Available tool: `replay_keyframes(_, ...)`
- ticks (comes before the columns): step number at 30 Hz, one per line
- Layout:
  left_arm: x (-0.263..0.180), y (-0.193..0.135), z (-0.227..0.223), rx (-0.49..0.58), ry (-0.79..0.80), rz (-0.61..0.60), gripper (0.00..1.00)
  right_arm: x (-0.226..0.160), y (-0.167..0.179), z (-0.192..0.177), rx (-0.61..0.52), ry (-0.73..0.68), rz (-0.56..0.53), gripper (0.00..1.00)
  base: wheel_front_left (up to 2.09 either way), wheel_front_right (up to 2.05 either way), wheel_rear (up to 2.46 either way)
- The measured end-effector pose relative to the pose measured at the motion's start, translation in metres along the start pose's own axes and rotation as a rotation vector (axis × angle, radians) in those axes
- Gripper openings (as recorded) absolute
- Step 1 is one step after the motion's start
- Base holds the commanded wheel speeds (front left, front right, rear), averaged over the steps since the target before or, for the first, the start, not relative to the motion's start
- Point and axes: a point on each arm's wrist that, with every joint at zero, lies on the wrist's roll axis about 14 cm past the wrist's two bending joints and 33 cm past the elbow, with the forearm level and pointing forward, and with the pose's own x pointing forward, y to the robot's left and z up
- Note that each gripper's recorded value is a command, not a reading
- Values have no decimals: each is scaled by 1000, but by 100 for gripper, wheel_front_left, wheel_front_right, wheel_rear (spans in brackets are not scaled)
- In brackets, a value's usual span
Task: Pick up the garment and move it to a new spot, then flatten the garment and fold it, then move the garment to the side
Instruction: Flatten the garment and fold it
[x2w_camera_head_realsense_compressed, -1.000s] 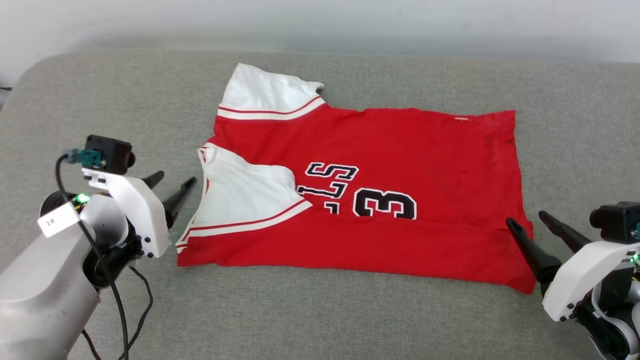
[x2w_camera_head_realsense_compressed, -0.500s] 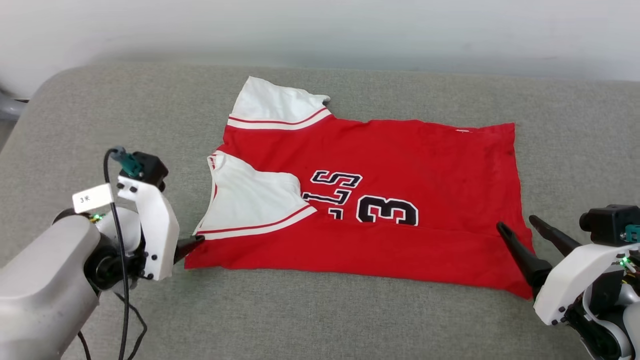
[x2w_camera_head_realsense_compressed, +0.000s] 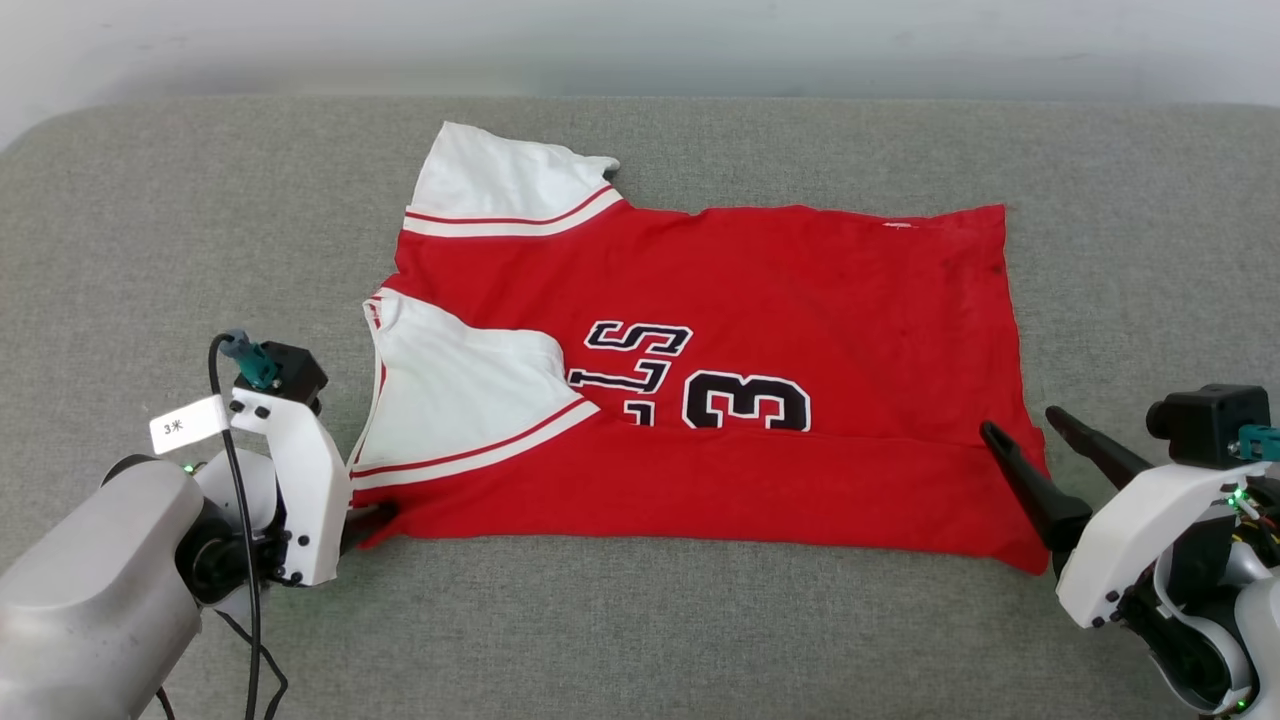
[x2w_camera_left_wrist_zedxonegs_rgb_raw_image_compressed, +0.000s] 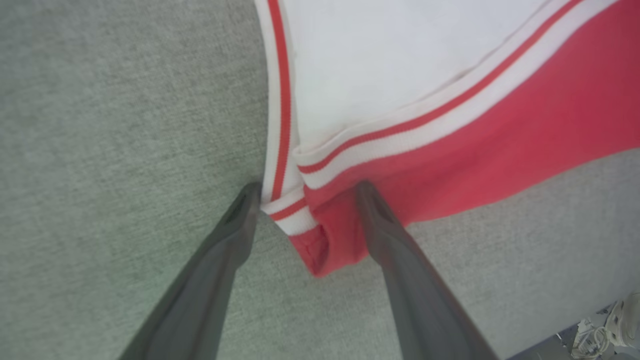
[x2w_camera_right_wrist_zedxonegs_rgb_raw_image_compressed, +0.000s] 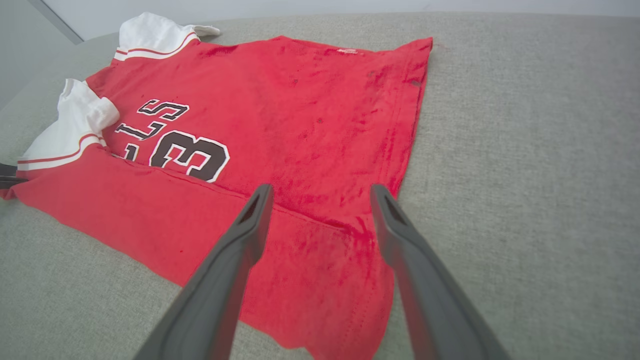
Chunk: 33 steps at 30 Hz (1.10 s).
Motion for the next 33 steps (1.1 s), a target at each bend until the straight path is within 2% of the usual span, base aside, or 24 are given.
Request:
replay_keyframes(1,1,0,0,-1,-1,1,100,0,-1,1,0,-2,-2,100,0,0,0)
replay_keyframes(2,2,1,0,-3,-4,2,74,0,-1,2,-1,-4,-3,100,0,0,0)
replay_keyframes(3,3,0,-1,-3,-4,3,0,0,-2,4,-3,-8,-4,100,0,0,0)
replay_keyframes(14,-16,-13,16,19,-141,-14,0,-9,-8,34,-127,22,0,100,0,0,0)
replay_keyframes(18,-32,-16,32,39,-229,-19,0,-14,-13,35,-185,130,-3,100,0,0,0)
replay_keyframes(23,-41,-23,38,66,-278,-36,0,-21,-20,18,-221,319,-8,100,0,0,0)
replay_keyframes(33,-40,-30,43,98,-308,-54,0,-19,-24,-28,-201,577,-5,100,0,0,0)
